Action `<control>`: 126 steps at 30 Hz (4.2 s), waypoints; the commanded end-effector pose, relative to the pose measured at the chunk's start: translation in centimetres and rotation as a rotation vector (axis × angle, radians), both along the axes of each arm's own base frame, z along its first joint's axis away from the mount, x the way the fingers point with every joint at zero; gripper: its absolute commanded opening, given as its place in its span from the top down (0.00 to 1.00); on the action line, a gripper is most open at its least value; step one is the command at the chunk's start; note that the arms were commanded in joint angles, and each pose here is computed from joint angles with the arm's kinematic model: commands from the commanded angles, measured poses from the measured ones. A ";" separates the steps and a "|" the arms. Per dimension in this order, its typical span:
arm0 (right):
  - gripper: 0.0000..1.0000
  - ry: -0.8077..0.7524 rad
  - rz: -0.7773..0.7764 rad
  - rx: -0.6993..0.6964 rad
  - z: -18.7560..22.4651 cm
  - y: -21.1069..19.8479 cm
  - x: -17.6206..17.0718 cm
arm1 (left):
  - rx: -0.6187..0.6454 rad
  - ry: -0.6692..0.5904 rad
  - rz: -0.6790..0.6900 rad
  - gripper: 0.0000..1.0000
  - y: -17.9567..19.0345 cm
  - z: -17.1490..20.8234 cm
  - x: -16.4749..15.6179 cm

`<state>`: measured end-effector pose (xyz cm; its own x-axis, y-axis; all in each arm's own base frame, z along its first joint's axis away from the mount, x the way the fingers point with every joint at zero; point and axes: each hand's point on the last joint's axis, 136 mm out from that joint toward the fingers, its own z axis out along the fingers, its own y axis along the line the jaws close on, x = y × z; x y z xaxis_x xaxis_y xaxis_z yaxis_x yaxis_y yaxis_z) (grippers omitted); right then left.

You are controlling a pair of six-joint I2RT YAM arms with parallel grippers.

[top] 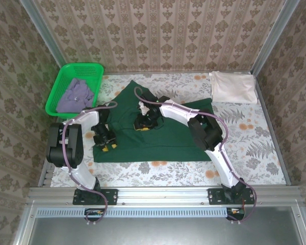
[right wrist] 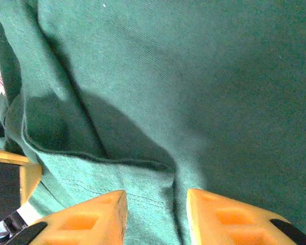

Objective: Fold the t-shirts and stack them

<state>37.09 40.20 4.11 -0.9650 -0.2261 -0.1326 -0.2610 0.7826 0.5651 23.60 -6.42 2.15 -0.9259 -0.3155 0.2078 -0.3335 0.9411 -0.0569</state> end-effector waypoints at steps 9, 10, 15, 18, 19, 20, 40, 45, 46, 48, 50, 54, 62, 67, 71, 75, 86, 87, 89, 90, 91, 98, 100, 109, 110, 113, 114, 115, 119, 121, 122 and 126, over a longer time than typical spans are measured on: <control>0.63 0.032 0.030 -0.050 -1.6 0.7 -0.5 | 0.024 0.060 -0.020 0.64 0.7 -0.8 -1.5; 0.64 0.035 0.030 -0.055 -1.7 0.7 -0.5 | 0.025 0.062 -0.018 0.64 0.7 -0.9 -1.6; 0.69 0.040 0.032 -0.050 -1.9 0.9 -0.5 | 0.027 0.066 -0.016 0.64 0.8 -1.0 -1.7; 0.74 0.034 0.031 -0.047 -1.8 1.0 -0.4 | 0.036 0.069 -0.016 0.64 0.9 -1.0 -1.8; 0.77 0.033 0.031 -0.046 -1.7 1.0 -0.4 | 0.040 0.070 -0.016 0.64 1.0 -1.0 -1.8; 0.80 0.033 0.031 -0.044 -1.7 1.0 -0.4 | 0.044 0.069 -0.015 0.64 1.1 -1.0 -1.9; 1.00 -0.026 -0.039 0.019 1.0 0.2 1.0 | 0.099 0.079 -0.014 0.63 2.0 -1.5 -2.0; 1.00 -0.041 -0.080 0.025 1.3 -1.0 1.6 | 0.111 0.077 -0.015 0.63 2.2 -1.7 -1.9; 1.00 -0.044 -0.090 0.026 1.3 -1.2 1.7 | 0.114 0.077 -0.015 0.64 2.2 -1.7 -1.9; 1.00 -0.057 -0.108 0.034 1.6 -1.6 2.0 | 0.118 0.075 -0.016 0.63 2.3 -1.7 -1.8; 1.00 -0.069 -0.124 0.036 1.8 -2.0 2.3 | 0.122 0.077 -0.016 0.63 2.4 -1.8 -1.9; 1.00 -0.074 -0.151 0.022 1.7 -3.3 2.3 | 0.129 0.081 -0.018 0.63 2.5 -2.1 -1.9; 1.00 -0.052 -0.173 -0.003 0.7 -4.7 1.2 | 0.143 0.082 -0.026 0.63 2.7 -2.3 -1.9; 1.00 -0.060 -0.207 -0.030 0.4 -5.9 1.0 | 0.154 0.088 -0.030 0.63 3.0 -2.4 -1.9; 0.89 -0.056 -0.237 -0.051 0.4 -6.6 1.2 | 0.157 0.083 -0.033 0.62 3.0 -2.4 -1.7; 0.58 -0.053 -0.305 -0.061 1.5 -8.1 1.8 | 0.154 0.071 -0.029 0.58 2.9 -1.9 -1.0; 0.53 -0.007 -0.675 -0.145 5.9 -22.3 -1.1 | 0.093 -0.155 -0.030 0.47 1.1 6.5 4.9; 0.53 0.006 -0.681 -0.163 5.8 -23.3 -2.2 | 0.080 -0.166 -0.048 0.46 0.6 6.8 4.9; 0.55 0.038 -0.693 -0.212 5.4 -25.3 -5.1 | 0.032 -0.174 -0.098 0.48 -1.0 6.9 4.5; 0.55 0.053 -0.699 -0.238 5.3 -26.0 -6.2 | 0.003 -0.164 -0.121 0.49 -1.9 6.7 4.1; 0.56 0.076 -0.714 -0.273 5.1 -27.1 -7.7 | -0.018 -0.150 -0.146 0.51 -2.6 6.4 3.4; 0.64 0.197 -0.797 -0.367 3.1 -30.7 -15.7 | -0.044 -0.063 -0.144 0.55 -3.3 2.7 -0.5; 0.67 0.218 -0.825 -0.363 2.4 -31.3 -16.6 | -0.043 -0.043 -0.126 0.55 -3.3 1.7 -1.0; 0.68 0.331 -0.931 -0.440 -3.0 -34.3 -18.9 | 0.102 0.047 -0.069 0.55 -0.6 -2.0 -3.6; 0.68 0.368 -0.928 -0.458 -3.5 -34.4 -19.6 | 0.120 0.057 -0.060 0.55 -0.2 -2.3 -3.9; 0.66 0.421 -0.897 -0.453 -3.7 -34.0 -20.5 | 0.151 0.081 -0.045 0.55 0.4 -2.5 -4.9; 0.66 0.433 -0.893 -0.439 -3.3 -33.7 -20.7 | 0.160 0.085 -0.039 0.55 0.6 -2.5 -5.2; 0.66 0.442 -0.897 -0.439 -2.9 -33.7 -20.9 | 0.168 0.088 -0.035 0.54 0.8 -2.4 -5.4; 0.66 0.501 -0.895 -0.408 -2.5 -33.0 -22.2 | 0.187 0.097 -0.018 0.54 1.2 -2.0 -6.3; 0.67 0.531 -0.896 -0.383 -2.8 -32.5 -22.8 | 0.188 0.103 -0.014 0.53 1.3 -1.9 -6.6; 0.68 0.547 -0.900 -0.377 -2.9 -32.3 -23.0 | 0.190 0.106 -0.012 0.53 1.3 -1.8 -6.7; 0.69 0.571 -0.905 -0.375 -2.6 -32.0 -23.8 | 0.214 0.136 -0.006 0.53 1.7 -1.3 -7.5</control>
